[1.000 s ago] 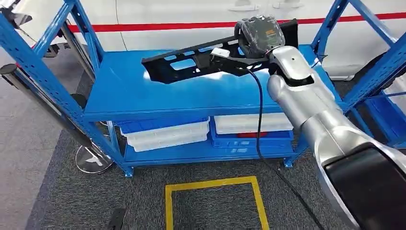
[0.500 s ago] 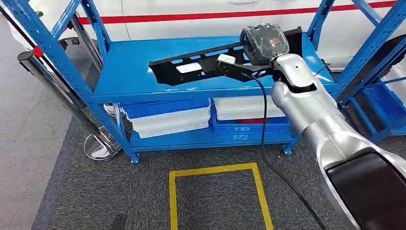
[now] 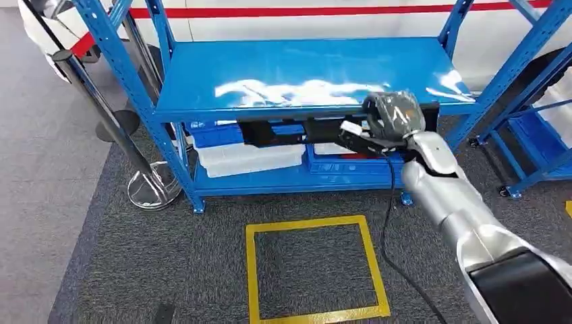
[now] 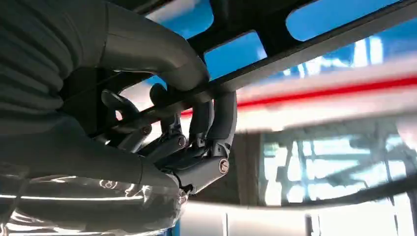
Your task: Take the parts from the cabinet and place them on the table.
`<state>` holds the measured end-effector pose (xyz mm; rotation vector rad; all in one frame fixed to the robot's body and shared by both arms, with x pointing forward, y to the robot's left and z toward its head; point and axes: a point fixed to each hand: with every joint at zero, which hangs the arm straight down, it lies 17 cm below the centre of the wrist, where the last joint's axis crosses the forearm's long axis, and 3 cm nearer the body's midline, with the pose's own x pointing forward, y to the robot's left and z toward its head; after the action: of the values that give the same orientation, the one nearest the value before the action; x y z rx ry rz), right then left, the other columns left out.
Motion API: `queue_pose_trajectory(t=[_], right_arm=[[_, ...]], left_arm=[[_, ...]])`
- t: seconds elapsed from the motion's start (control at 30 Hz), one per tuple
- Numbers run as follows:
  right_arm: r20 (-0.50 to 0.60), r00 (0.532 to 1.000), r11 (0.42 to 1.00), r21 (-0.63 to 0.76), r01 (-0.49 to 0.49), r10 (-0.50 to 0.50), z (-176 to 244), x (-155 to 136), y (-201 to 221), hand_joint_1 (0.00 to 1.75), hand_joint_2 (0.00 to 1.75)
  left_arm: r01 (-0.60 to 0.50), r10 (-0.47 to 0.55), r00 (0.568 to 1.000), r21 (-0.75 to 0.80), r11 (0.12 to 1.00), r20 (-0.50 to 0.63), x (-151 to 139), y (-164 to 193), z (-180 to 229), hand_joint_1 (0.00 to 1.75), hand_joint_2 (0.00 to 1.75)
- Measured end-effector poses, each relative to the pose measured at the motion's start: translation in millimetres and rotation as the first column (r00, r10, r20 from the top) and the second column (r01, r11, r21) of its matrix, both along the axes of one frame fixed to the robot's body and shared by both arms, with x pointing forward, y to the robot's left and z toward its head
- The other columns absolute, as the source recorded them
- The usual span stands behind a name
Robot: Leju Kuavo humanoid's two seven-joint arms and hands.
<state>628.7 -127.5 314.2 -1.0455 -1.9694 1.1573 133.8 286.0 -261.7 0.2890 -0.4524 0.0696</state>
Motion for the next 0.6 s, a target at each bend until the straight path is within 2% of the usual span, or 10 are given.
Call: queue_pose_trajectory(t=[0.13, 0.37, 0.47, 0.6], right_arm=[[-0.099, 0.995, 0.998, 0.056, 0.039, -0.033, -67.6, -12.9, -19.9, 1.75, 1.75], [-0.285, 0.953, 0.979, 0.14, 0.147, -0.102, -193.8, -61.0, -54.4, 1.75, 1.75], [-0.33, 0.935, 0.97, 0.151, 0.192, -0.134, -224.2, -76.9, -67.2, 1.75, 1.75], [-0.335, 0.925, 0.959, 0.151, 0.24, -0.178, -240.1, -88.1, -86.2, 1.75, 1.75]], left_arm=[[-0.004, 0.004, 1.0, 0.002, 1.0, -0.006, -2.3, -0.2, -0.5, 0.0, 1.75], [-0.001, 0.001, 1.0, 0.006, 1.0, -0.018, -9.1, 2.1, -2.1, 0.0, 1.75], [0.008, -0.008, 1.0, 0.013, 1.0, -0.009, -7.1, 6.1, -1.4, 0.0, 1.75], [0.026, -0.026, 1.0, 0.022, 0.999, 0.007, -2.5, 8.3, 0.2, 0.0, 1.75]])
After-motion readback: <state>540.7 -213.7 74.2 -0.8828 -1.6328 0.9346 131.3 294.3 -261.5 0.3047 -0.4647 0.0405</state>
